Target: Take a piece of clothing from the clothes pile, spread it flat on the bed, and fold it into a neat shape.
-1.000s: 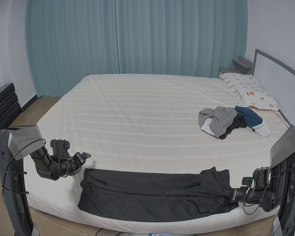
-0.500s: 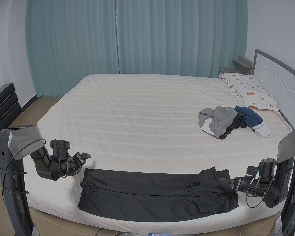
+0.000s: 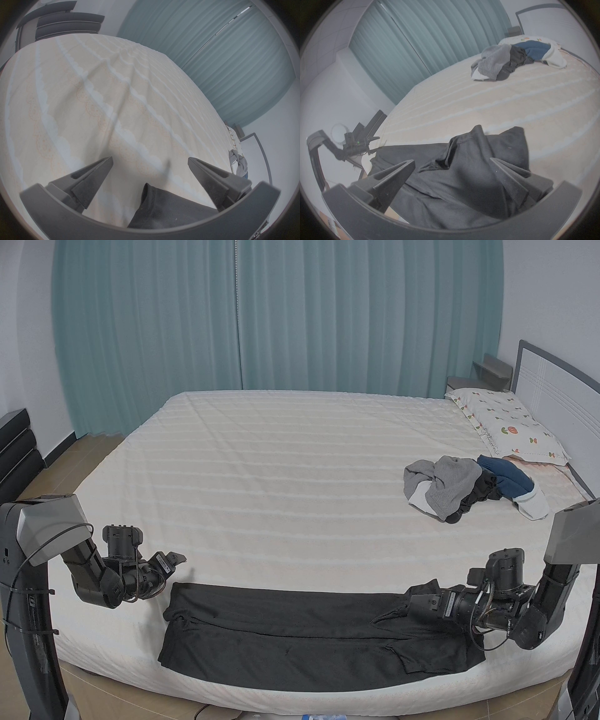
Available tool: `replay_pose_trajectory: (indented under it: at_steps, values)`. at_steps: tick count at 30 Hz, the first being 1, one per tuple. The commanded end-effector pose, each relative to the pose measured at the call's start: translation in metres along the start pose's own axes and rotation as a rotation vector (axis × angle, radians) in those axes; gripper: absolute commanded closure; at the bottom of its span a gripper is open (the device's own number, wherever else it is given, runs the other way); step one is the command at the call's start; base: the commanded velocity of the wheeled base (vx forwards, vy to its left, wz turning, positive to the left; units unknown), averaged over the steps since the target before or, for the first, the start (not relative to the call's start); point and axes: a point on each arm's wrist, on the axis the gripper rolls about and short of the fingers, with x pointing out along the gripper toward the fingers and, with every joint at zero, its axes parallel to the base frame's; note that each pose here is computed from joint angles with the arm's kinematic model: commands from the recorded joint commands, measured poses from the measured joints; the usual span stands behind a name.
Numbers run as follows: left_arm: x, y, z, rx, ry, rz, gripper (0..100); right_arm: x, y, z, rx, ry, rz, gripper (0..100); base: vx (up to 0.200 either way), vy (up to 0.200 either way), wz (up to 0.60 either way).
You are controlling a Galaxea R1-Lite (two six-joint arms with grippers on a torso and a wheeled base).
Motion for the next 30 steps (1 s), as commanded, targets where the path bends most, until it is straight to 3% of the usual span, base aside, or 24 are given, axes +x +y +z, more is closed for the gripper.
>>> replay_pose_trajectory:
  at_steps: [1,15,27,30]
  values:
    - [0.001,0.001,-0.002,0.003,0.006,0.003,0,0.028,0.039,0.014,0.064,0.015,0.032,0,0.0,0.0,0.0]
    - [0.001,0.001,-0.003,0.012,0.01,0.003,0,0.052,0.055,0.008,0.085,0.173,-0.026,0,0.0,0.0,0.0]
    - [0.001,0.001,-0.003,0.013,0.01,0.003,0,0.067,0.069,-0.001,0.059,0.258,-0.035,0,0.0,0.0,0.0]
    - [0.001,0.001,-0.003,0.013,0.01,0.003,0,0.07,0.076,0.004,0.051,0.238,-0.015,0,0.0,0.0,0.0]
